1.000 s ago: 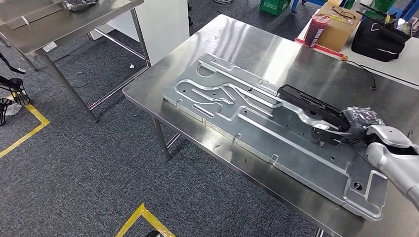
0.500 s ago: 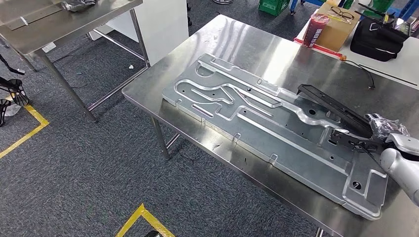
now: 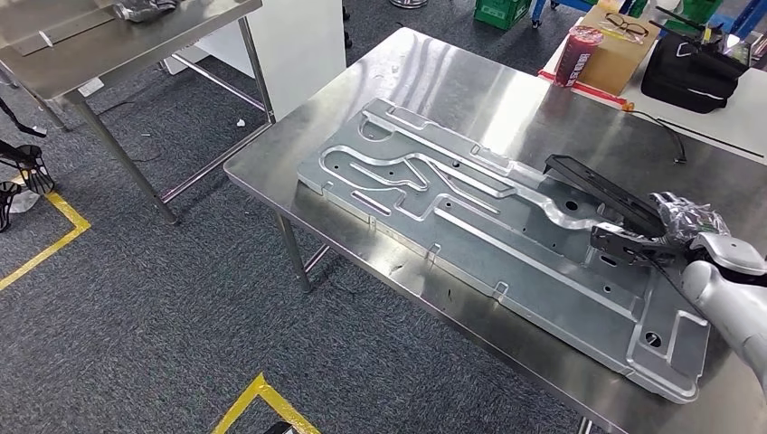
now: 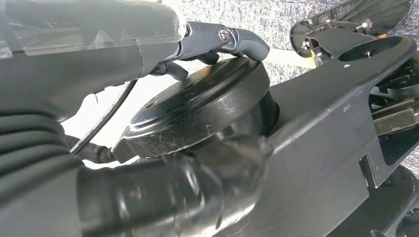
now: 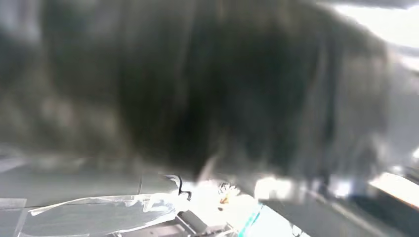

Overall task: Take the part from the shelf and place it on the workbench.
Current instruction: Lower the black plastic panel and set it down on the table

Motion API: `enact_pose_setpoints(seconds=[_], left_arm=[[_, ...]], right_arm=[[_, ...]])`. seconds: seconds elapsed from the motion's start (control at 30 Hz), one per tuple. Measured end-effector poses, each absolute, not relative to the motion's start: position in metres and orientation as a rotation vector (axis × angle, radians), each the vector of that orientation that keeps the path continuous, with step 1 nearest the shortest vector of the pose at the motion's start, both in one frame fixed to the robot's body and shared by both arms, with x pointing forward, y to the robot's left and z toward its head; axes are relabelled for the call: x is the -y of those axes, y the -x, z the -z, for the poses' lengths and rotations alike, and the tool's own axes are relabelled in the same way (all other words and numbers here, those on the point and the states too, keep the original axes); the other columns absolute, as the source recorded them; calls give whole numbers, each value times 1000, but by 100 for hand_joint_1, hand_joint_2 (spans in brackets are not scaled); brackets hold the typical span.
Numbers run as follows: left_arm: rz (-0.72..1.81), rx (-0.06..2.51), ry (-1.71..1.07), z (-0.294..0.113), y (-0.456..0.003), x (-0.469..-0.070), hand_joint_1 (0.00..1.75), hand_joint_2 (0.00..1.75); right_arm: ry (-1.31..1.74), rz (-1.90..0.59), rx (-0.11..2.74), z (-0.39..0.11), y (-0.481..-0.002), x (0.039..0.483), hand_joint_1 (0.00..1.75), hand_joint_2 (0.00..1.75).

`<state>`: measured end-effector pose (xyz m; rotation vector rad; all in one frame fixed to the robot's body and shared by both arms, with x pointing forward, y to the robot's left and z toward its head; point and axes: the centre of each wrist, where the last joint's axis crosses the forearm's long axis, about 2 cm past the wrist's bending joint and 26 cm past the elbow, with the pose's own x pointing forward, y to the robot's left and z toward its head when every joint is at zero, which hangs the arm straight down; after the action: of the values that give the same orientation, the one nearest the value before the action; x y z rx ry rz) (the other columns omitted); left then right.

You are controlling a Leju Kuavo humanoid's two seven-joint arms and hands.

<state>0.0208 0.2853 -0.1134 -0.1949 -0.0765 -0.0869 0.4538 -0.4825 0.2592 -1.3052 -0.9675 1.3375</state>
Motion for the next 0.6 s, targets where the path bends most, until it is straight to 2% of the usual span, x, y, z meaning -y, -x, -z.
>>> enact_pose_setpoints(seconds=[0.33, 0.6], left_arm=[[82, 81, 194, 113, -22, -284, 0, 0], [88, 64, 196, 113, -23, -284, 0, 0]], right_arm=[[1411, -1371, 1253, -291, -470, 432, 0, 0], [1289, -1391, 1577, -326, -463, 366, 0, 0]])
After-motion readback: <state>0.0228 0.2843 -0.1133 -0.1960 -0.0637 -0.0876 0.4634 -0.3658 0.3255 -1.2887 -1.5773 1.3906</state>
